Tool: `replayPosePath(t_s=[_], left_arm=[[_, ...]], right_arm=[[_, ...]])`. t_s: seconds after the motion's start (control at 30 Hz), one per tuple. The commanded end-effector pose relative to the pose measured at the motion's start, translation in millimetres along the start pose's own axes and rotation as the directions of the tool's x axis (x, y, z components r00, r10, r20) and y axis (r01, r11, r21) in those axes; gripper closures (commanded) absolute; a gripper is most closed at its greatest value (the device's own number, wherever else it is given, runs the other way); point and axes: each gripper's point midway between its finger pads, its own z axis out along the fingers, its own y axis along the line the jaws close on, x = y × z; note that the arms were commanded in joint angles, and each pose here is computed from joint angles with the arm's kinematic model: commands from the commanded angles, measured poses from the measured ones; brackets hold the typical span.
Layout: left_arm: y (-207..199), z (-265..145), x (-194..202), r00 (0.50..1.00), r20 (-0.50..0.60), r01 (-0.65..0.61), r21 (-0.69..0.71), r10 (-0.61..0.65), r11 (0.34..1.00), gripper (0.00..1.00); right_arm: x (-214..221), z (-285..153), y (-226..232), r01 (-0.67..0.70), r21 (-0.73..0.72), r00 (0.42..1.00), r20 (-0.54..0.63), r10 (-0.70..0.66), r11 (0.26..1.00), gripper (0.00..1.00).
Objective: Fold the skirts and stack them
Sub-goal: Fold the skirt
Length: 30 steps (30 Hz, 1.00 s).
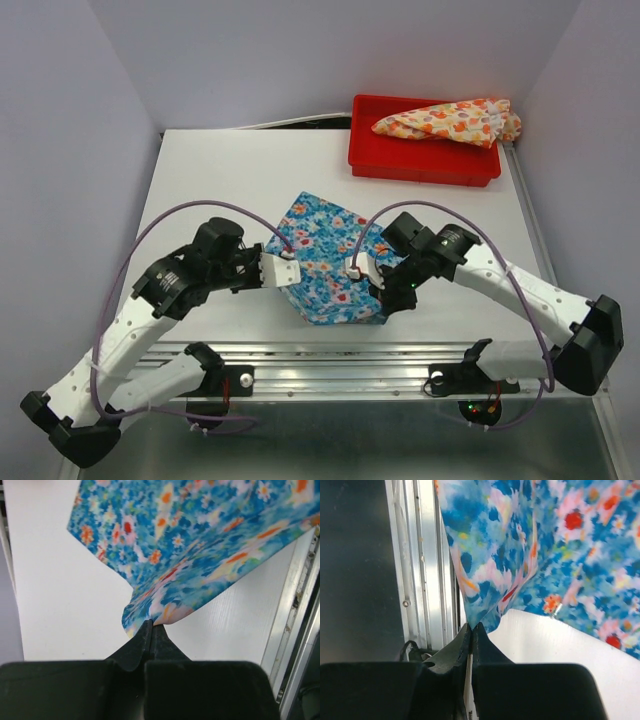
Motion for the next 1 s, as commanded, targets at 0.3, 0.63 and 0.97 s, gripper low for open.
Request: replayPosePath(t_s=[0.3,0.63,0.97], left_arm=[[152,10,6,0.972,0.067,0.232,-0.431,-0.225,0.872,1.0],[202,93,23,0.964,0.007,0.246,-0.399,-0.265,0.883,1.0],[224,143,46,0.955,-0.035,0.258,-0.386,-0.293,0.886,0.99]], right_arm=[[6,-74,-103,-0.254,0.088,0.954,0.188,0.234,0.963,0.99],[42,-52,-141,-0.342,0.054,0.93,0.162,0.33,0.938,0.99],[59,-39,-174,-0.438,0.029,0.889,0.159,0.429,0.898,0.98]])
